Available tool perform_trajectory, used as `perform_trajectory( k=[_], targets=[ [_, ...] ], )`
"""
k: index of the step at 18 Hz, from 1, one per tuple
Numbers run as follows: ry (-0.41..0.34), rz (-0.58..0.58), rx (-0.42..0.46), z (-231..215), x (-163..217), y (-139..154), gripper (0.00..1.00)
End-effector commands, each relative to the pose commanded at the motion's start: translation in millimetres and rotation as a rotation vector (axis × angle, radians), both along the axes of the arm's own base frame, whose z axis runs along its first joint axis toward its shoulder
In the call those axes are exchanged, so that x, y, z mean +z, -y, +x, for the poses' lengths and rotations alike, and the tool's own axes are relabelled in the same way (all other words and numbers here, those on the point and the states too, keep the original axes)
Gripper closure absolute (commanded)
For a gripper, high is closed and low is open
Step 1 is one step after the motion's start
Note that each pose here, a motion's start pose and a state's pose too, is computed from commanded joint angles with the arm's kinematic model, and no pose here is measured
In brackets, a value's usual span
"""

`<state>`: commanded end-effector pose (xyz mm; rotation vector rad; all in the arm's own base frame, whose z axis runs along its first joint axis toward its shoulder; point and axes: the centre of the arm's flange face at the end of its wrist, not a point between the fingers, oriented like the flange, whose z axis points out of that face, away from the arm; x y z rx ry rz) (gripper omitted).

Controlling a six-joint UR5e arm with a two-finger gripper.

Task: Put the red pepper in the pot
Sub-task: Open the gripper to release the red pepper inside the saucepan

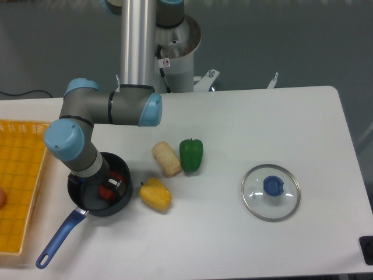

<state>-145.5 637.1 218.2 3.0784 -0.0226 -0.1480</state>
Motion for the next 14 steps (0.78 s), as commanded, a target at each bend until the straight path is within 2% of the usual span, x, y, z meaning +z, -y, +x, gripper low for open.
perform_trajectory(
  k=[5,14],
  targets=[
    [0.002,-0.005,0.000,0.8,-3.9,-0.5,0.32],
    [0.001,-0.006,-0.002,1.7,-3.9,-0.7,0.24]
  ],
)
